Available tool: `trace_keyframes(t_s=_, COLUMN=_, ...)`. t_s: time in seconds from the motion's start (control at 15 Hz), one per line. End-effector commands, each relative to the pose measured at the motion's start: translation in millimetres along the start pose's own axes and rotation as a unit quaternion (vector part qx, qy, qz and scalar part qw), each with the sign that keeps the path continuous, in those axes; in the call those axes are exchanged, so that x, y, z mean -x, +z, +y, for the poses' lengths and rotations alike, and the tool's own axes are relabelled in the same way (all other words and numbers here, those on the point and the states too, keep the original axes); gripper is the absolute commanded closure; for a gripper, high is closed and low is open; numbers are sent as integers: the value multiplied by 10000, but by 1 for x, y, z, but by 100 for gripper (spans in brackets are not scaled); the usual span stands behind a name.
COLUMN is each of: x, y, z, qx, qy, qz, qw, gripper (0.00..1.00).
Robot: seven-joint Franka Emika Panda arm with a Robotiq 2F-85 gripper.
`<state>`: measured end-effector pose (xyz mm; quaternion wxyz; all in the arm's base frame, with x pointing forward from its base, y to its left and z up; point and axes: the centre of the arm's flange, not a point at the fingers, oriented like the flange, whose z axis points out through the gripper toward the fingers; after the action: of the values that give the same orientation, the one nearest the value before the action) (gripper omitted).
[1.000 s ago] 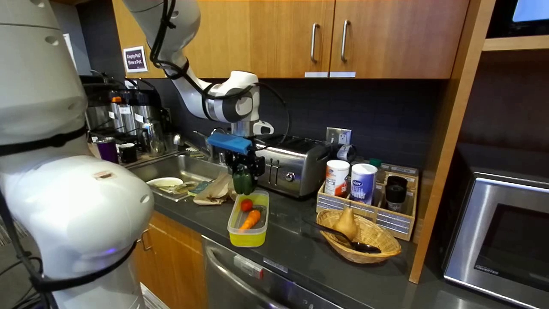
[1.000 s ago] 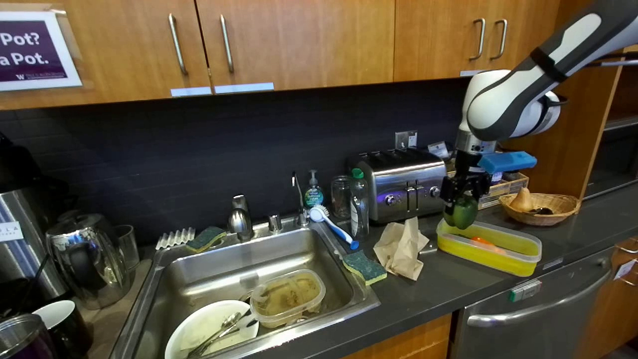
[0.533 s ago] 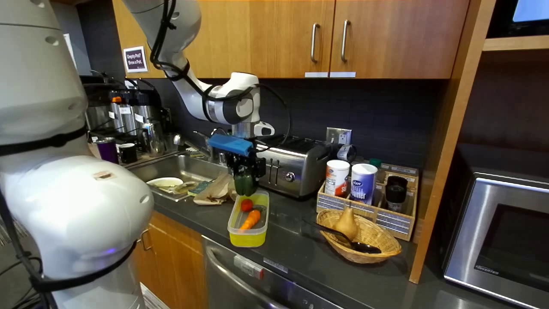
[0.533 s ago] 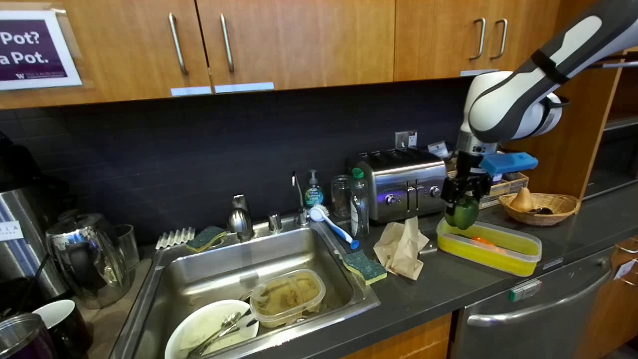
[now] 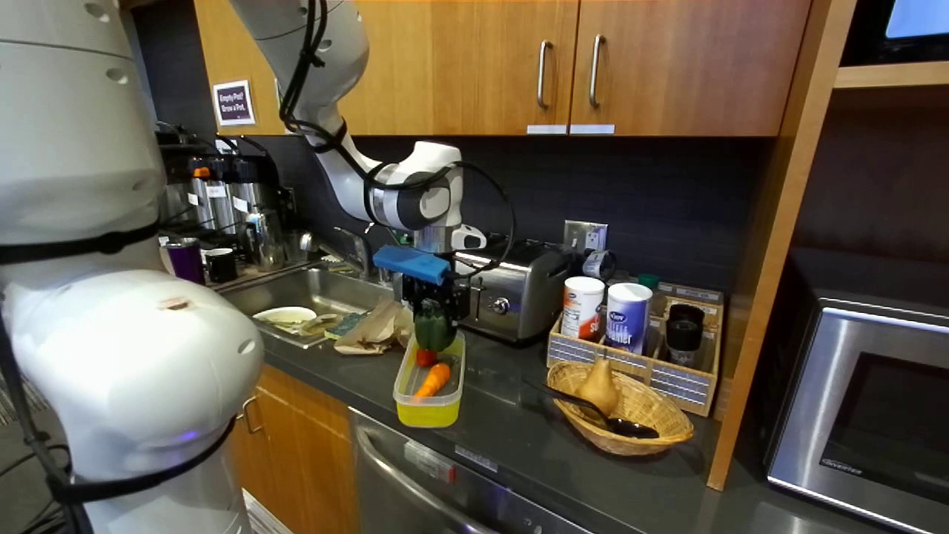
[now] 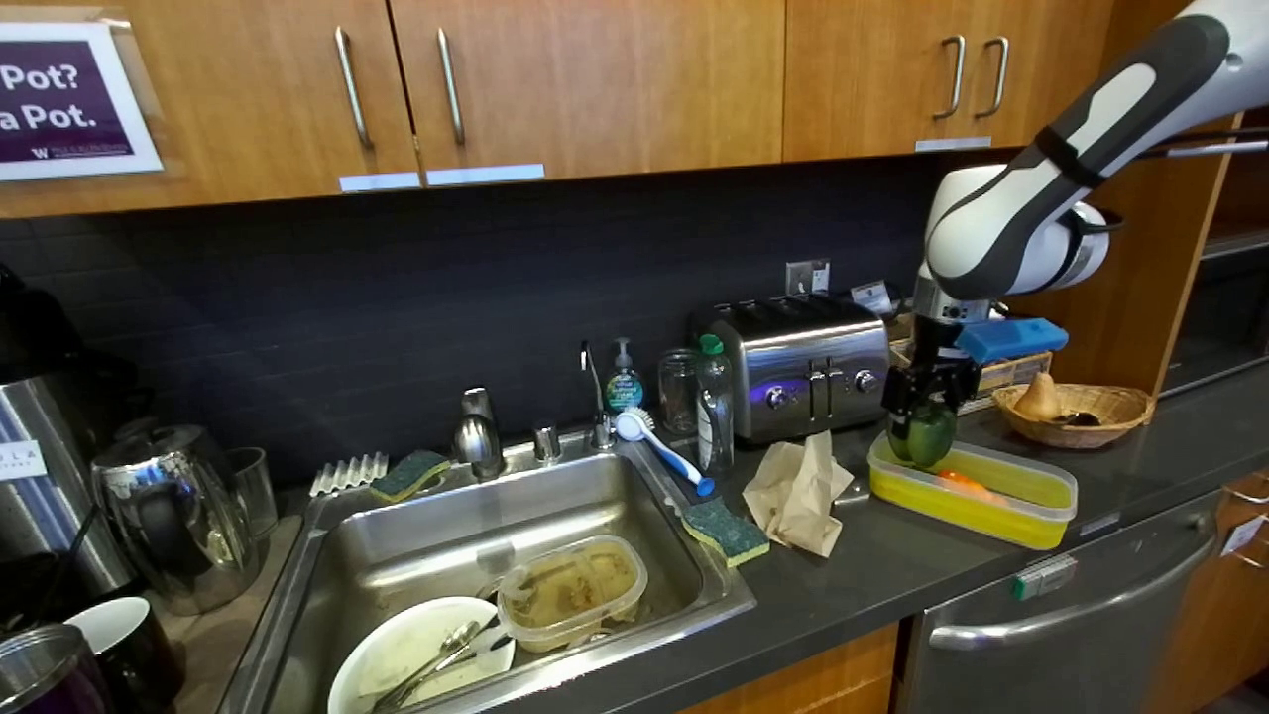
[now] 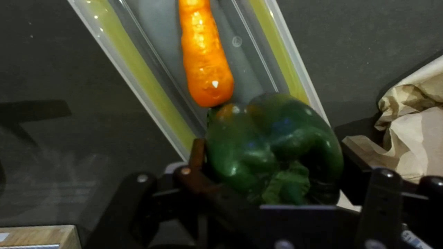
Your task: Put the green pepper in the yellow lunchbox
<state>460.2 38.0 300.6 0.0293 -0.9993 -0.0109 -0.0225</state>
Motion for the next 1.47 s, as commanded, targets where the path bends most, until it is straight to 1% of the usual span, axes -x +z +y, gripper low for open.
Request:
trace_keyframes(t_s=0.0, x=-14, y=13, z=7, qx=-156, qy=-58, qz=-79, qw=9998, gripper=37)
trace_keyframes(t_s=0.27, x=-21, y=20, z=5, qx=-226, qy=-115, qz=-124, qw=9996, gripper=37)
trace_keyframes(t_s=0.47, x=-24, y=20, z=4, qx=-203, qy=-92, qz=-115, qw=9997, gripper=37)
trace_keyframes(t_s=0.53, x=-25, y=20, z=4, qx=-202, qy=-95, qz=-115, qw=9997, gripper=3)
trace_keyframes(t_s=0.6, x=-26, y=20, z=4, qx=-199, qy=-97, qz=-112, qw=9997, gripper=3)
trace_keyframes(t_s=0.67, x=-26, y=20, z=4, qx=-202, qy=-92, qz=-112, qw=9997, gripper=0)
trace_keyframes(t_s=1.13, x=-26, y=15, z=0, qx=-165, qy=-108, qz=-90, qw=9998, gripper=0)
trace_keyframes(t_s=1.4, x=-12, y=3, z=-11, qx=-59, qy=-165, qz=-125, qw=9998, gripper=0)
